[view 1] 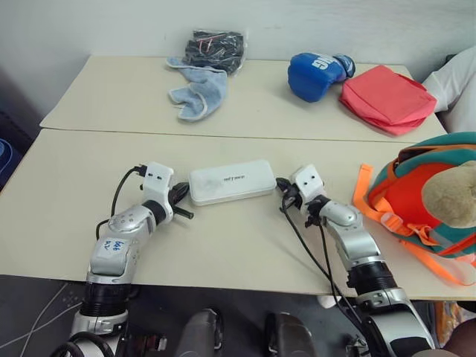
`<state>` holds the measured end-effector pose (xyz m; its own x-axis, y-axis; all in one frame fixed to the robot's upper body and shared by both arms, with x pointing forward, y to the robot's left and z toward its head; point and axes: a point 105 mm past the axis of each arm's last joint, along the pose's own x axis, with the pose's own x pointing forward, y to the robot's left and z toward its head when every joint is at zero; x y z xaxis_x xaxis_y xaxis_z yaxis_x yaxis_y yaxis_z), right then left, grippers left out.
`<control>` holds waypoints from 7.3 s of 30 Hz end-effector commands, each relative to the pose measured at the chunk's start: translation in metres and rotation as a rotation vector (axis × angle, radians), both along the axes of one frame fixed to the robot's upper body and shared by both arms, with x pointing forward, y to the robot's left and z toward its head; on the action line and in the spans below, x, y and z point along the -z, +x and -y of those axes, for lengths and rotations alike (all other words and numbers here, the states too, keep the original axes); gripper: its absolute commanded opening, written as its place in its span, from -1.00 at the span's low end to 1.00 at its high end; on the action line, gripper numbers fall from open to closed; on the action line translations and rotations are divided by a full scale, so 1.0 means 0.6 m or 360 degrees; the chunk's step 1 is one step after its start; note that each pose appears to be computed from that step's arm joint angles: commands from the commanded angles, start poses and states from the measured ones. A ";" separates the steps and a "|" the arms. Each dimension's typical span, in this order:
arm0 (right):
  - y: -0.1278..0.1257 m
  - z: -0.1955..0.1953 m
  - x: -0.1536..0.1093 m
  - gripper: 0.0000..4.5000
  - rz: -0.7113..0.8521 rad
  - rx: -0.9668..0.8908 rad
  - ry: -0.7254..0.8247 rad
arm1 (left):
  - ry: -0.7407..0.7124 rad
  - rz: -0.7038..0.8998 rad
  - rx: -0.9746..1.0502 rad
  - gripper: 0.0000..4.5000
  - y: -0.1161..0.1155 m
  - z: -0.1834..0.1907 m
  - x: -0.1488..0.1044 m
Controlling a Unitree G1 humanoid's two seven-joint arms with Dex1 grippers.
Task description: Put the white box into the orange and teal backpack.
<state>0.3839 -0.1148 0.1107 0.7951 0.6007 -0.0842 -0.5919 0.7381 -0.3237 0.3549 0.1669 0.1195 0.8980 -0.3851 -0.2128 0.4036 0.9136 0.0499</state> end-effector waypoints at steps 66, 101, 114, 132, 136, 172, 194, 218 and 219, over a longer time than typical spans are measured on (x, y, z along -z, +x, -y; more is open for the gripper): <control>-0.176 0.068 -0.011 -1.00 -0.0190 -0.0560 -0.0259 | -0.0983 -0.1610 0.0790 0.86 -0.093 0.103 0.020; -0.163 0.074 0.020 -1.00 -0.0269 -0.0624 -0.0454 | -0.1108 -0.1571 0.0949 0.47 -0.096 0.138 -0.010; -0.209 0.131 0.002 -0.93 -0.0319 -0.0445 -0.0115 | -0.1111 -0.1163 0.1242 -0.45 -0.122 0.135 -0.078; -0.446 0.397 -0.024 0.97 -0.0179 0.0894 0.0130 | -0.0600 0.0186 0.1803 -0.45 -0.149 0.122 -0.129; -0.466 0.458 -0.037 0.97 -0.0109 0.1064 0.0013 | -0.0568 0.0209 0.1862 -0.45 -0.155 0.117 -0.132; -0.204 -0.003 -0.112 -0.95 0.0122 -0.0876 0.0460 | -0.0689 0.0293 0.0928 -0.45 -0.070 -0.016 -0.107; -0.236 0.050 -0.128 -0.95 -0.0407 -0.1058 0.0373 | -0.0556 0.0646 0.1098 -0.45 -0.150 -0.024 -0.241; -0.235 0.047 -0.111 -0.95 -0.0468 -0.1082 0.0306 | 0.0170 0.0430 0.1614 -0.45 -0.057 0.194 -0.224; -0.236 0.047 -0.110 -0.95 -0.0471 -0.1087 0.0299 | 0.0149 0.0439 0.1700 -0.45 -0.063 0.220 -0.231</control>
<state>0.2456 -0.1439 0.1722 0.2229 0.9712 -0.0848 -0.9729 0.2270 0.0429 0.3218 0.0497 0.2500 0.1734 -0.9764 -0.1291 0.9475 0.1296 0.2924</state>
